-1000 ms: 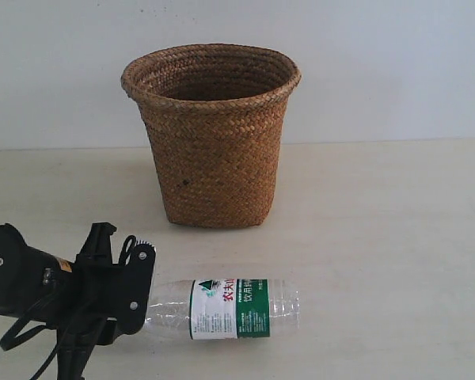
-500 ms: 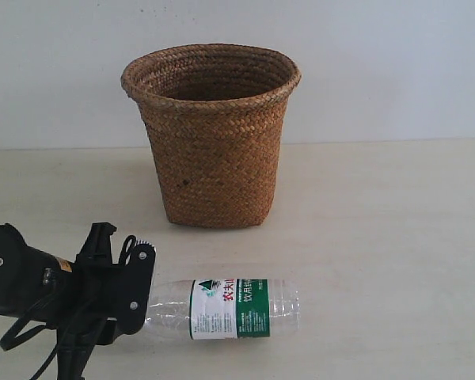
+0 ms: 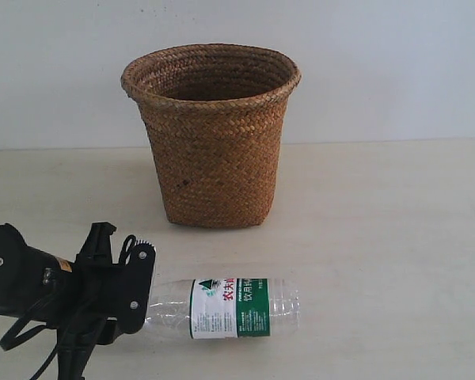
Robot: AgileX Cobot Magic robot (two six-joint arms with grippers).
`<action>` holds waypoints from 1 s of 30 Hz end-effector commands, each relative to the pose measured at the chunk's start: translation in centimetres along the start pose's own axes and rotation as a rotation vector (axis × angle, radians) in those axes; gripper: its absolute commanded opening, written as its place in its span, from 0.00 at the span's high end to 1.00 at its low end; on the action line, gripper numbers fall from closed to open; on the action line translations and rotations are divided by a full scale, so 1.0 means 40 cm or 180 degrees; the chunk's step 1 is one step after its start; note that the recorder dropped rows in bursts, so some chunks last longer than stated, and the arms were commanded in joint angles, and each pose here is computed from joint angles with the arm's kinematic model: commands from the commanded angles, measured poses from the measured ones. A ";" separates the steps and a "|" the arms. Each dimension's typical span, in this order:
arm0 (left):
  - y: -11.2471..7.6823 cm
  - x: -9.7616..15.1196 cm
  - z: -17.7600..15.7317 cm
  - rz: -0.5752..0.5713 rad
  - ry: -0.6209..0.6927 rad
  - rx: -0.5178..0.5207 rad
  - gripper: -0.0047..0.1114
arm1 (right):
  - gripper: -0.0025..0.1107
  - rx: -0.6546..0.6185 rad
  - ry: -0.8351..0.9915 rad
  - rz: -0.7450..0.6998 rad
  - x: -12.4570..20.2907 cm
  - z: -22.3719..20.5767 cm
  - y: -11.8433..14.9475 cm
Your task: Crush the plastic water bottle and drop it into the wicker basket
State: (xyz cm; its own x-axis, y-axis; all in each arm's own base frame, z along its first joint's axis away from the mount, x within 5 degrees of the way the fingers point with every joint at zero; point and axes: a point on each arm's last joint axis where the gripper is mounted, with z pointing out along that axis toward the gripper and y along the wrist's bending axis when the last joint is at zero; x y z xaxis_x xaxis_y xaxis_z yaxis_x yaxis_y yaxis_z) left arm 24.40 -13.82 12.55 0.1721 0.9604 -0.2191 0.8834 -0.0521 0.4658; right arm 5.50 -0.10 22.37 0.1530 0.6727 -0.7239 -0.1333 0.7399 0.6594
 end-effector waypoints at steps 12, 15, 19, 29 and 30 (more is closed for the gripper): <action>0.003 -0.004 0.001 -0.0064 -0.0008 -0.0040 0.92 | 0.97 -0.0563 0.1217 -0.0255 -0.078 0.143 0.202; 0.005 -0.004 0.001 -0.0064 -0.0007 -0.0072 0.92 | 0.97 -0.0762 0.1981 -0.0454 0.011 0.227 0.272; 0.007 -0.003 0.001 -0.0064 -0.0006 -0.0096 0.92 | 0.97 -0.0858 0.2776 -0.0820 0.168 0.295 0.334; 0.009 -0.003 0.001 -0.0064 -0.0004 -0.0123 0.92 | 0.97 -0.0197 0.3673 -0.1236 0.372 0.373 0.285; 0.009 -0.003 0.001 -0.0064 -0.0004 -0.0123 0.92 | 0.97 -0.0164 0.3720 -0.1251 0.380 0.376 0.285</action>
State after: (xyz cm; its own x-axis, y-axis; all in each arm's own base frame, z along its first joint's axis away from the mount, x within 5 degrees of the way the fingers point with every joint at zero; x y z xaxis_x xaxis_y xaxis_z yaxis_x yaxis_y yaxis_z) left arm 24.62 -13.82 12.66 0.1715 0.9608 -0.2179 0.8714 -0.0448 0.4885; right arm 20.60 17.96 22.23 -0.7604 0.0062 -0.6494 -0.3177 0.8685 0.3804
